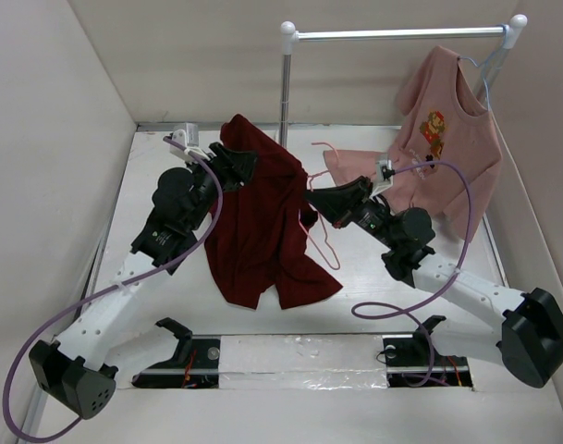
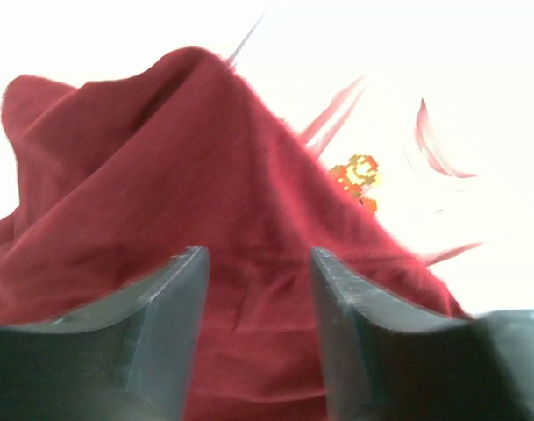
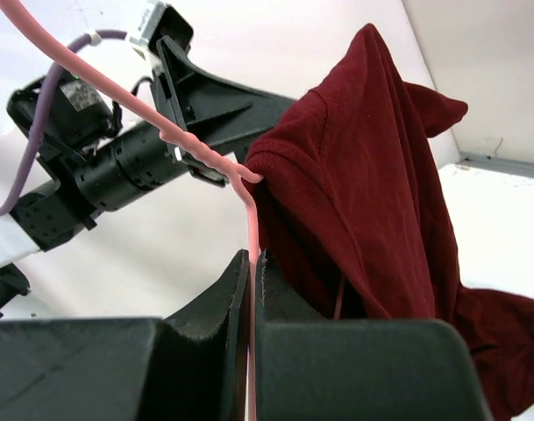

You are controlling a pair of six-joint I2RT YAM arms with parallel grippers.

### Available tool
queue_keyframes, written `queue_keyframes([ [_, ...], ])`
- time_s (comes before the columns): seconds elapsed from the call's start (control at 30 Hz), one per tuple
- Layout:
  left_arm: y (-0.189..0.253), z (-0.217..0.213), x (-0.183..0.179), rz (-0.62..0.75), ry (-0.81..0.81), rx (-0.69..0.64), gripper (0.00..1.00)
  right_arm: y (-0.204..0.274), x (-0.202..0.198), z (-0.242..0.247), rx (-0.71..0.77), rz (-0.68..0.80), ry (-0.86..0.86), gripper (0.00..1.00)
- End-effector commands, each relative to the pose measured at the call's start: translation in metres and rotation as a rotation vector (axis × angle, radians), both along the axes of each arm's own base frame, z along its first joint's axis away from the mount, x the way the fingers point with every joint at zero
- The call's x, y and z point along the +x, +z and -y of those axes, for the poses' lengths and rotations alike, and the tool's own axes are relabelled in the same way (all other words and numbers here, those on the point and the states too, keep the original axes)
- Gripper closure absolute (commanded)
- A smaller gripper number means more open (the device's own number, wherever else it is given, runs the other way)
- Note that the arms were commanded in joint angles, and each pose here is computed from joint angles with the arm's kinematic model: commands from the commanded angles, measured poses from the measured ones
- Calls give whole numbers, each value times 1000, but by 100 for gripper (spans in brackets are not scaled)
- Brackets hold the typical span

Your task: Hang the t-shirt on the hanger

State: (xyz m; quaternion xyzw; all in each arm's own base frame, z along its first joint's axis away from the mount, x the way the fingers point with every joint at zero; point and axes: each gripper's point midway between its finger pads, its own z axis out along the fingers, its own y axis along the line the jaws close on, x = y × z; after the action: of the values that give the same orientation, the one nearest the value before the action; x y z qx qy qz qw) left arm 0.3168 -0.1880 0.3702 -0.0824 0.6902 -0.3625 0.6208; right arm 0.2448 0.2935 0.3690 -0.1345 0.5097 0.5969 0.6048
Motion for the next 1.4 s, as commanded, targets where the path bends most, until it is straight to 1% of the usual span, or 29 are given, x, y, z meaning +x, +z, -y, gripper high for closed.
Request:
queue_keyframes([
  [0.0, 20, 7, 3, 81, -31, -35, 56, 25, -10, 10, 59, 91, -7, 100],
  [0.13, 18, 12, 6, 72, -42, -23, 59, 26, -11, 9, 57, 94, 0, 100],
  [0.2, 19, 13, 6, 76, -48, -25, 65, 28, -11, 9, 58, 100, 2, 100],
  [0.27, 21, 14, 6, 75, -54, -24, 65, 29, -11, 9, 61, 101, 1, 100],
  [0.3, 24, 15, 7, 72, -55, -22, 58, 31, -11, 9, 67, 106, 2, 100],
  [0.4, 19, 11, 4, 51, -45, -8, 47, 33, -11, 9, 68, 108, 5, 100],
  [0.57, 10, 1, 2, 29, -5, 0, 42, 34, -10, 8, 72, 110, 7, 100],
  [0.63, 7, -3, 1, 20, 12, 6, 39, 36, -11, 8, 75, 112, 9, 100],
  [0.7, 5, -5, 0, 13, 21, 4, 40, 37, -11, 7, 80, 116, 14, 100],
  [0.77, 3, -1, 1, 14, 4, -4, 42, 36, -11, 6, 81, 114, 20, 100],
  [0.83, 4, 4, 5, 17, -7, -13, 51, 38, -12, 6, 91, 114, 27, 100],
  [0.97, 7, 17, 7, 30, -63, -37, 61, 38, -13, 6, 91, 116, 34, 100],
  [1.17, 1, 19, 10, 17, -62, -36, 61, 38, -12, 8, 84, 114, 19, 100],
  [1.2, 0, 19, 11, 17, -62, -32, 68, 39, -13, 8, 88, 115, 22, 100],
  [1.27, 2, 19, 11, 22, -62, -28, 78, 37, -12, 6, 86, 115, 28, 100],
  [1.3, 2, 19, 12, 25, -62, -28, 90, 38, -12, 5, 91, 115, 33, 100],
  [1.33, 5, 20, 12, 31, -63, -31, 98, 37, -12, 5, 91, 111, 34, 100],
  [1.37, 7, 20, 12, 32, -63, -32, 100, 36, -12, 5, 91, 109, 35, 100],
])
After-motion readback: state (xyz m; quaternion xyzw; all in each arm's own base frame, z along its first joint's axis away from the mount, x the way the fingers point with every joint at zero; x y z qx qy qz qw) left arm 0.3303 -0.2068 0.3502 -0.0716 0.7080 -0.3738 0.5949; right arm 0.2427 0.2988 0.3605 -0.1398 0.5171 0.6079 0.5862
